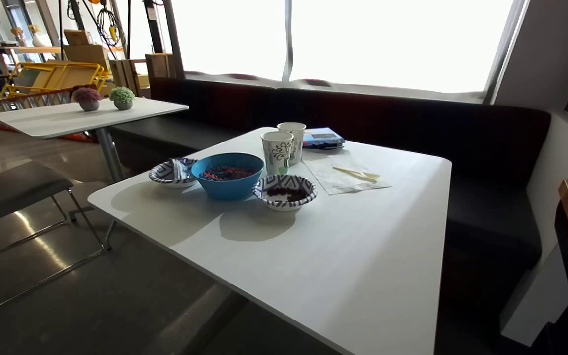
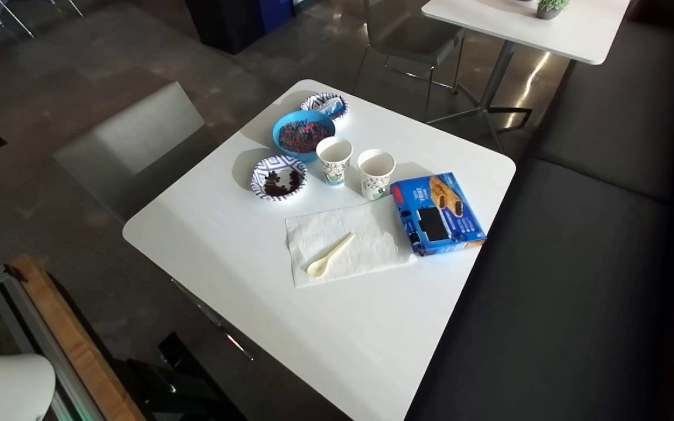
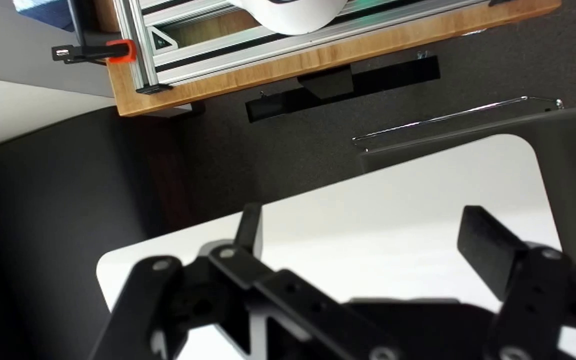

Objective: Transfer a spoonful of contents from the blue bowl to the right cup

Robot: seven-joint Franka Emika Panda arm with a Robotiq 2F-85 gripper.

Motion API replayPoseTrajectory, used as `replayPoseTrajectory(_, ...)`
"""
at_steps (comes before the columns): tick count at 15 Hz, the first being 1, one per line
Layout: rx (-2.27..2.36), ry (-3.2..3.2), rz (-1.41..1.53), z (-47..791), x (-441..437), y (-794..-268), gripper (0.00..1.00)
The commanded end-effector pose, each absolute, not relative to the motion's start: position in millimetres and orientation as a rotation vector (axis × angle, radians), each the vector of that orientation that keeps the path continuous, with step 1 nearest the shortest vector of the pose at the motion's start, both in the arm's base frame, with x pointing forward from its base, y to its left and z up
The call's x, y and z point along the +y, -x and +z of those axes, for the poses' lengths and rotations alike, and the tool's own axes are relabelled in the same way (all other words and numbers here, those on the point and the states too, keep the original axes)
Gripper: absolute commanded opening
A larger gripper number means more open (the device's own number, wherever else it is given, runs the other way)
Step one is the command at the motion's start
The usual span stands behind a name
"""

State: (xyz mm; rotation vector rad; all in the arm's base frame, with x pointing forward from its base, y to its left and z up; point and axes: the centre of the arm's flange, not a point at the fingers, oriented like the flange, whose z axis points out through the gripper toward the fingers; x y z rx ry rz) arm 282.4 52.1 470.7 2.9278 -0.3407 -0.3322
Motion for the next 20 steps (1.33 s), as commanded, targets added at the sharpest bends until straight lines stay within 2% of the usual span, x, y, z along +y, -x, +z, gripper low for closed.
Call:
replayPoseTrajectory(1, -0.355, -2.971, -0.438, 476.2, 27.9, -338.9, 1.00)
replayPoseTrajectory(9, -0.173, -3.035, -0.647, 453.3, -51.2, -469.3, 1.00)
replayPoseTrajectory(16, -0.209, -3.043, -0.501, 382.6, -125.4, -584.8, 1.00)
replayPoseTrajectory(20, -0.261, -3.030, -0.447, 325.2, -160.9, -626.2, 1.00)
